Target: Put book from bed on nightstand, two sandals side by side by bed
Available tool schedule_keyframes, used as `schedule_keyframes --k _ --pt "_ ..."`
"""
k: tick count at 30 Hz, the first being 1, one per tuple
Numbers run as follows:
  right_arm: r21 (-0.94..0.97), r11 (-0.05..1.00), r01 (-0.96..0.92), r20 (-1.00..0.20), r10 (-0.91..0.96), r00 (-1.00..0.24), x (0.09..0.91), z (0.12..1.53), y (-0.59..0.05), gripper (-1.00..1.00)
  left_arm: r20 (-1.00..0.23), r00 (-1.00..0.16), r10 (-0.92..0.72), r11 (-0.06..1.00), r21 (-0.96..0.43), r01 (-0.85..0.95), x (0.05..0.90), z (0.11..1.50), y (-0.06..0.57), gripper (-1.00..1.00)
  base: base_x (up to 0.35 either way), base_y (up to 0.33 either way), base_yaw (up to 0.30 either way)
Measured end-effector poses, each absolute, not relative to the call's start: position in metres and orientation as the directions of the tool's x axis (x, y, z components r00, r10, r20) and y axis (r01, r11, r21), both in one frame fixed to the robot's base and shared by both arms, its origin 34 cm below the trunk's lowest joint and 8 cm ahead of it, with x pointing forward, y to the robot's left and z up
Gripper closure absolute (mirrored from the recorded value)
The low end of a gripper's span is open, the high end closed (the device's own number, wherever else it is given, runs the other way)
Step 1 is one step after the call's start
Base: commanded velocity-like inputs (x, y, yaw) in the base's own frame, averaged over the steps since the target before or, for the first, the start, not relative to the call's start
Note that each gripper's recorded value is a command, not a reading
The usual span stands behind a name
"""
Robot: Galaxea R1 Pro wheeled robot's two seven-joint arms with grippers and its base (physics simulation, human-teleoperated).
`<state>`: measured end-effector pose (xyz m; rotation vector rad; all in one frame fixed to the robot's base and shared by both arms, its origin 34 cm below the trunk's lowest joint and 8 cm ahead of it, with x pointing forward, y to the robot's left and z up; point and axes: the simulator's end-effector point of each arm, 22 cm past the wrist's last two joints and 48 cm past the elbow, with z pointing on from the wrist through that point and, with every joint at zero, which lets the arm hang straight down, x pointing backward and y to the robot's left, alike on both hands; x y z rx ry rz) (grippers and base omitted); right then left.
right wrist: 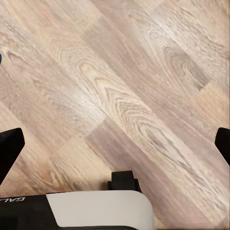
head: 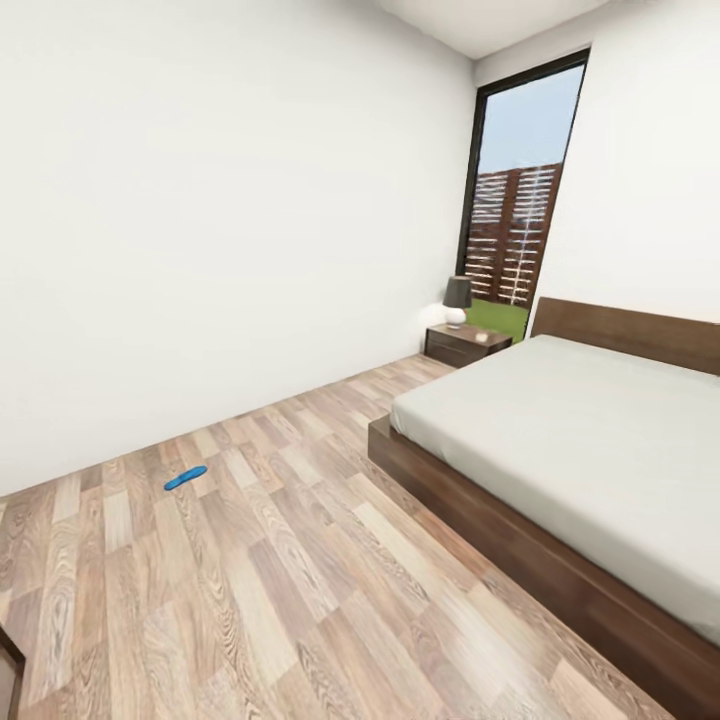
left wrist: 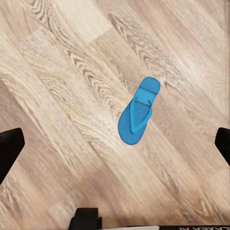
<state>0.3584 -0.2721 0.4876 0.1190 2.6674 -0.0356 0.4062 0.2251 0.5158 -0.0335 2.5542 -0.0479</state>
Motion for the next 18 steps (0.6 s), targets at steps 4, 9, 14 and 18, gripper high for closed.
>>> schedule_keyframes --k 4,9,14,18 --pt "-0.005 0.996 0.090 -0.455 0.078 -0.887 0.3584 0.4876 -0.2723 -1.00 -0.553 -0.832 -0.034 0.999 -0.042 -0.014 0.4062 0.5158 0.2251 -1.00 0.000 0.000 -0.242" --pt "-0.005 0.996 0.090 -0.455 0.078 -0.887 0.3584 0.4876 -0.2723 -1.00 -0.553 -0.832 -0.035 0.999 -0.042 -0.014 0.4062 0.5158 0.2251 -1.00 0.000 0.000 -0.242" --pt "-0.005 0.996 0.091 -0.455 0.079 -0.887 0.3584 0.4876 -0.2723 -1.00 -0.553 -0.832 -0.034 0.999 -0.042 -0.013 0.4062 0.5158 0.2249 -1.00 0.000 0.000 -0.236" --pt "-0.004 0.996 0.093 -0.455 0.081 -0.887 0.3584 0.4877 -0.2723 -1.00 -0.553 -0.832 -0.034 0.999 -0.041 -0.013 0.4062 0.5158 0.2251 -1.00 0.000 0.000 -0.185"
